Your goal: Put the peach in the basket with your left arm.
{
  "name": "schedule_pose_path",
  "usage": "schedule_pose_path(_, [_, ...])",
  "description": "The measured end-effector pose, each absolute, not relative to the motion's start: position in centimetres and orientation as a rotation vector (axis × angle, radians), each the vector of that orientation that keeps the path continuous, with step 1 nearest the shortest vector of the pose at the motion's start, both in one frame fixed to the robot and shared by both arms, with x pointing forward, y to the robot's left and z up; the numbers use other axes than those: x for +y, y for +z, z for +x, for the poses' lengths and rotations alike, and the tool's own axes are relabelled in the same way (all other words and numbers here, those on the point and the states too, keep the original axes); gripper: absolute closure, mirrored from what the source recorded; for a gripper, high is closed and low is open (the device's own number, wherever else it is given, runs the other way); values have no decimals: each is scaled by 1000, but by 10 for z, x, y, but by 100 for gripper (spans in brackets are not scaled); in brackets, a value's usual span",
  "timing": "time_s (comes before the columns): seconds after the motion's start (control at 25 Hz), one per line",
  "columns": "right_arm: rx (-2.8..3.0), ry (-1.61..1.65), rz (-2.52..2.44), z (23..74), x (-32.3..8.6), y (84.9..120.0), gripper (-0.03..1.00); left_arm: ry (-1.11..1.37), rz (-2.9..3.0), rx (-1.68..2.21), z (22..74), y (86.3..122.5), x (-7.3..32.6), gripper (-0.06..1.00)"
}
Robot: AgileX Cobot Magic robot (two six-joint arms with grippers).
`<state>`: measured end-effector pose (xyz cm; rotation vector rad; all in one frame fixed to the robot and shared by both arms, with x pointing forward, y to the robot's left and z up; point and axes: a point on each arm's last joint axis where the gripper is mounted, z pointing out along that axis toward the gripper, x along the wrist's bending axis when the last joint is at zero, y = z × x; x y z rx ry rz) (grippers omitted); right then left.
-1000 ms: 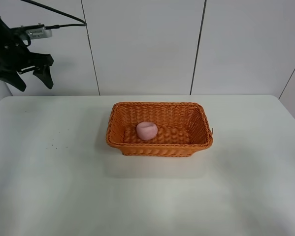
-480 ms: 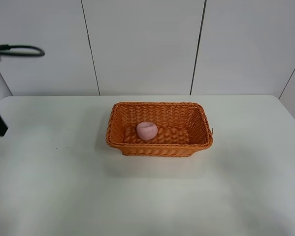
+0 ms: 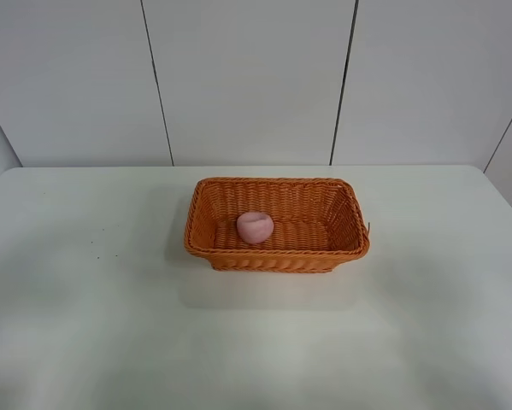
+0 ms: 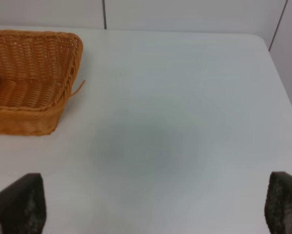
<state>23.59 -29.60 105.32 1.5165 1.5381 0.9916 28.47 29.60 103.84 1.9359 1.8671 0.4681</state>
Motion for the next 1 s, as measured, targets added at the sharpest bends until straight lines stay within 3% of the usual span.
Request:
schedule_pose_path(0.52, [1538,992,1516,236,-296,1053,27,800,1692,1609,231,1042,295,19])
schedule_pose_path(1.0, [1538,992,1517,236,-296,1053,27,818,1673,1588,226,1042,294,19])
